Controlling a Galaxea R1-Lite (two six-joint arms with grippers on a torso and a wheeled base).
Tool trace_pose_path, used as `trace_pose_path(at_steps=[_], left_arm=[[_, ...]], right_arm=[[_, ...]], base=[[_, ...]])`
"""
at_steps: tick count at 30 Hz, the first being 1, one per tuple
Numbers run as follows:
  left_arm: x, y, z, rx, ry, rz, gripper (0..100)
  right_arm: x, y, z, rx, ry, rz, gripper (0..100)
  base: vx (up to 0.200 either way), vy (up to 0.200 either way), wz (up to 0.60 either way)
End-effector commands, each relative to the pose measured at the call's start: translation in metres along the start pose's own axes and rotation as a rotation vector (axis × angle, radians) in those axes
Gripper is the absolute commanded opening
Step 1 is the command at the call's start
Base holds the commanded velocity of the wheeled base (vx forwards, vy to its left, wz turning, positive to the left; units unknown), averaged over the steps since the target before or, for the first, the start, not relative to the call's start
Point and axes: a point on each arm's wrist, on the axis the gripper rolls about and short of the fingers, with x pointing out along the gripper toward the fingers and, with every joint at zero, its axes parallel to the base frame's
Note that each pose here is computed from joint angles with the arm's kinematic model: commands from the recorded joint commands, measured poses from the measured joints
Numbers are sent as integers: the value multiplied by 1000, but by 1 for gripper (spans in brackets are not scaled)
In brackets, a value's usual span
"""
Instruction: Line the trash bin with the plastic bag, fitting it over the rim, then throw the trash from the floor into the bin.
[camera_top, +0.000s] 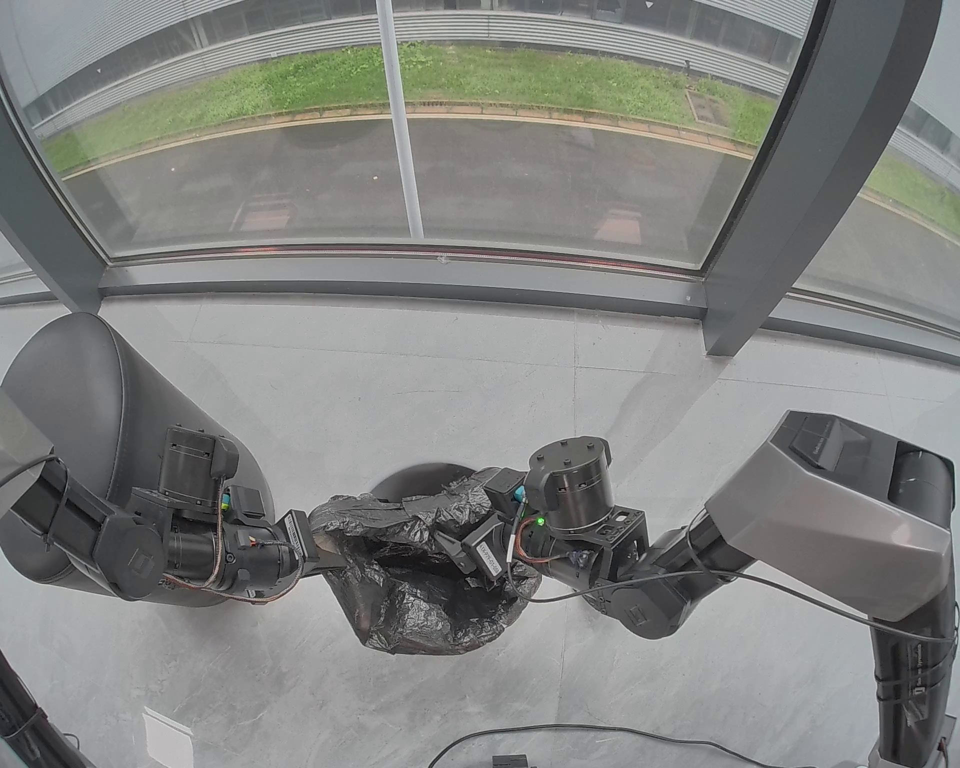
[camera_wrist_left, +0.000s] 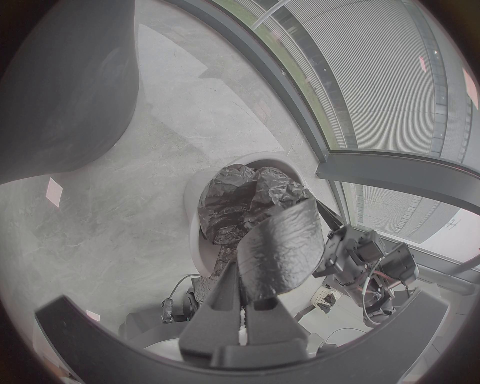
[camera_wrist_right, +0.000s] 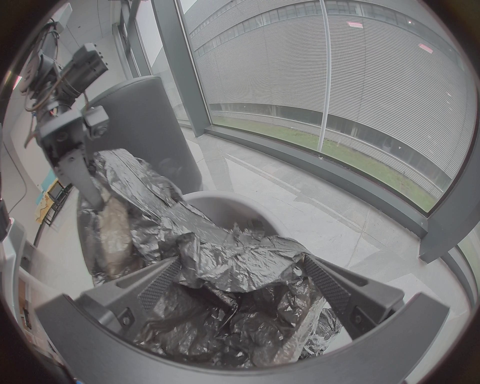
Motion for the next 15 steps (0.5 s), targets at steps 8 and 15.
trace_pose_path(at_steps=[8,15], left_arm=[[-6,-3,-2,6,-8,-10,0],[-8,-2,-3,5,-8,-8,0]], right_arm=[[41,-6,3,6,-37,-96,100],[28,-11,16,11,-56,-106,100]], base=[[0,0,0],[0,0,0]])
